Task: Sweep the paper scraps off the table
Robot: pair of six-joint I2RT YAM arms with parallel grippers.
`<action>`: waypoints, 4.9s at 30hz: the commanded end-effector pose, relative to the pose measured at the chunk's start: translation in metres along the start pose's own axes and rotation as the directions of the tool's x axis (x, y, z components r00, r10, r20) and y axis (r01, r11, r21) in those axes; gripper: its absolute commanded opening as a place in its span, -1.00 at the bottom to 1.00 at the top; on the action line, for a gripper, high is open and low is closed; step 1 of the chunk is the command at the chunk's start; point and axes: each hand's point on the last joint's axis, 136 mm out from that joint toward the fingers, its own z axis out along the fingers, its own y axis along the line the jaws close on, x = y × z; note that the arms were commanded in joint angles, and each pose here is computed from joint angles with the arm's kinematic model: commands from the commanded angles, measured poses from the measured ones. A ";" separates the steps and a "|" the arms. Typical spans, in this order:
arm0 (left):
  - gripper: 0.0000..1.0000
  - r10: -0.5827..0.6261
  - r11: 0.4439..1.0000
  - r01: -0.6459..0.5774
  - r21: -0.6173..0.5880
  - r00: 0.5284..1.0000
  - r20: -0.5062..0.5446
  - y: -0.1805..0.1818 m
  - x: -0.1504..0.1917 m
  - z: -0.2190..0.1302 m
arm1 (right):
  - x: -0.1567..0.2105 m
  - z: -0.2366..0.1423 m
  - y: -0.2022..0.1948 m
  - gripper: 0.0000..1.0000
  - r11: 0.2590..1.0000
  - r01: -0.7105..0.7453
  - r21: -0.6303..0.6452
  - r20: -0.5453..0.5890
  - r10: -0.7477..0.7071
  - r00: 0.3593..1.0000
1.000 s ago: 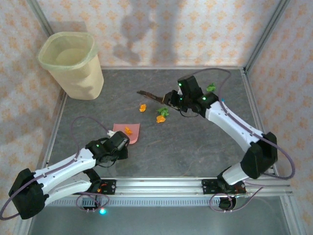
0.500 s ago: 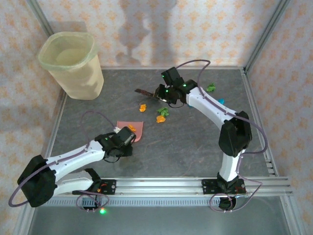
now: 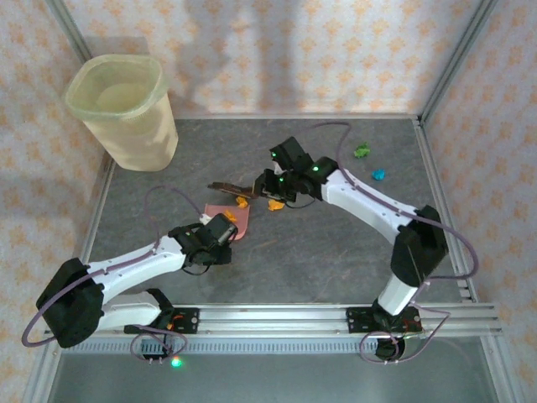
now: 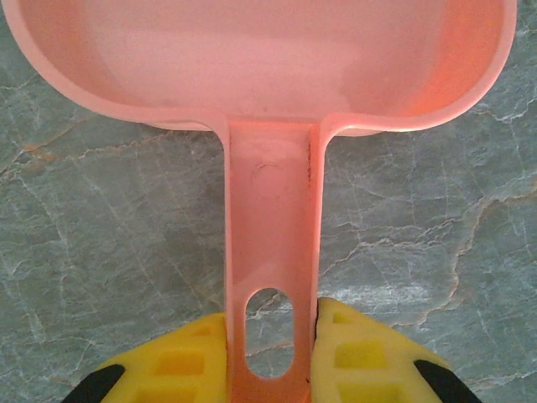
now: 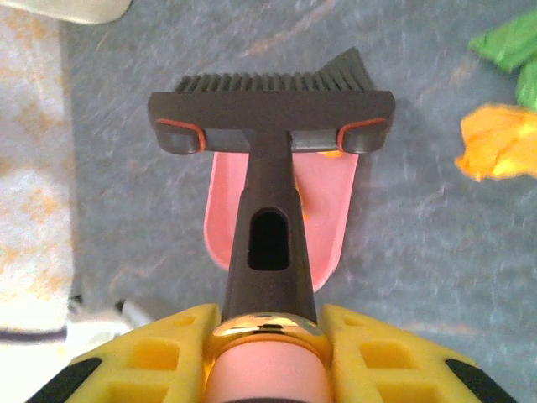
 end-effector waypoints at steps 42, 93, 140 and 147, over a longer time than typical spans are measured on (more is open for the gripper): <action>-1.00 -0.052 0.998 0.038 0.058 0.962 0.270 -0.013 -0.064 -0.066 | -0.002 -0.143 -0.162 -1.00 0.994 0.112 0.008 0.862 -0.064 0.503; -1.00 -0.696 0.665 0.461 0.588 0.668 0.264 0.063 -0.383 -0.293 | 0.014 -0.114 -0.135 -1.00 0.948 0.302 -0.098 0.813 -0.099 0.574; -1.00 -0.946 0.093 0.406 0.909 0.320 -0.046 0.121 -0.469 -0.293 | 0.012 -0.103 -0.141 -1.00 0.955 0.288 -0.073 0.795 -0.119 0.595; -1.00 -0.942 0.096 0.354 0.930 0.335 -0.030 0.109 -0.458 -0.312 | 0.012 -0.103 -0.142 -1.00 0.955 0.287 -0.070 0.797 -0.119 0.592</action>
